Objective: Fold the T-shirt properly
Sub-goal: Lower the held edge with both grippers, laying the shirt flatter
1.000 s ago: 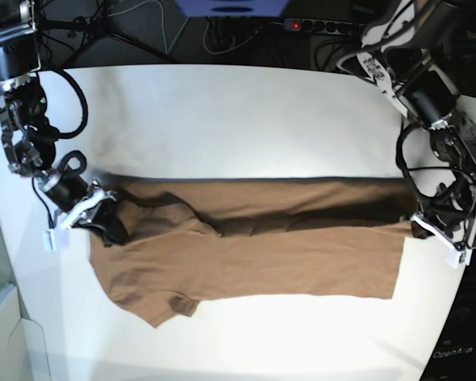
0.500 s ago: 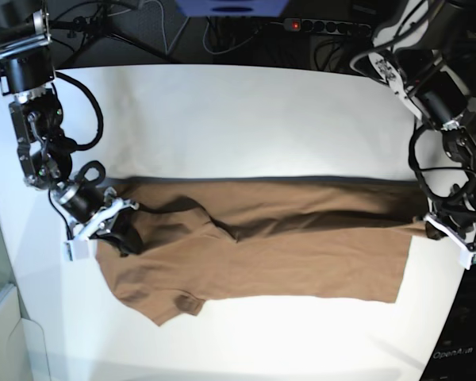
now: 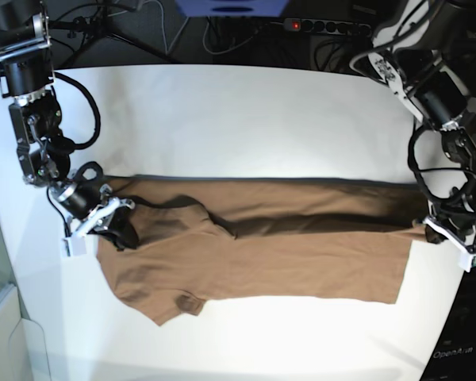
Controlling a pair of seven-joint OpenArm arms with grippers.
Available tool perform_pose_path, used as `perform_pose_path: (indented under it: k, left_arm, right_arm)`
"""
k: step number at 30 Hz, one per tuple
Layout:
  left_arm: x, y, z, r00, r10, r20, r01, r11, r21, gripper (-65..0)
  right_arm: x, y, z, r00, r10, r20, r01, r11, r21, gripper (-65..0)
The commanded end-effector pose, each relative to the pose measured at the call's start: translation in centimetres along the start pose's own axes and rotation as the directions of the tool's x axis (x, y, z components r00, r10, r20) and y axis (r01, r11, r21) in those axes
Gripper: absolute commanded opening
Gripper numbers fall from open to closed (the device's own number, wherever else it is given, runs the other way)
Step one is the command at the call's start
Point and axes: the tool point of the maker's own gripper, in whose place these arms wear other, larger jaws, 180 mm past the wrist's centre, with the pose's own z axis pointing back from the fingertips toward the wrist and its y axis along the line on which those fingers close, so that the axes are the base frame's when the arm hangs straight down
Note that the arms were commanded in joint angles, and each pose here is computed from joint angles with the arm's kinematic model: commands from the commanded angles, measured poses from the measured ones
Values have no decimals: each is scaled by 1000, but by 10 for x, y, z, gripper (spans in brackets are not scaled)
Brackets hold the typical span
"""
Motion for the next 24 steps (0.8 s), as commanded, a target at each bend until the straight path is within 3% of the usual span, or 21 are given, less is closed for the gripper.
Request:
perform_pose_path:
  k: [1, 5, 7, 11, 17, 18, 20, 23, 24]
  left_arm:
    - [25, 5, 7, 998, -13, 69, 12, 1000, 12, -615]
    - [25, 8, 8, 998, -9, 69, 8, 1000, 17, -459]
    - [24, 8, 8, 998, -9, 68, 8, 1000, 18, -370]
    - [23, 9, 9, 998, -7, 67, 6, 1000, 16, -269]
    - [24, 6, 9, 997, -8, 70, 7, 1000, 13, -252]
    - [22, 4, 7, 998, -4, 64, 3, 1000, 6, -254]
    - [13, -2, 3, 999, 4, 48, -4, 1000, -6, -311]
    - [5, -13, -3, 999, 9, 35, -8, 1000, -26, -529]
    - [3, -19, -6, 1000, 0, 26, 1, 999, -39, -619]
  right_arm:
    - [24, 3, 0, 998, 19, 61, -20, 1000, 21, -532]
    - [23, 3, 0, 998, 18, 59, -19, 1000, 21, -347]
    - [21, 3, 0, 998, 16, 56, -18, 1000, 21, -295]
    - [21, 4, 1, 998, 17, 58, -18, 1000, 22, -281]
    - [13, 0, 6, 999, 6, 48, -7, 1000, 10, -287]
    - [9, -1, 7, 999, 2, 43, -2, 1000, 7, -308]
    - [3, -2, 9, 999, -5, 35, 5, 1000, 2, -416]
    - [-1, -3, 10, 1000, -8, 26, 8, 1000, -2, -635]
    - [-3, -4, 10, 1000, -10, 21, 11, 1000, -5, -650]
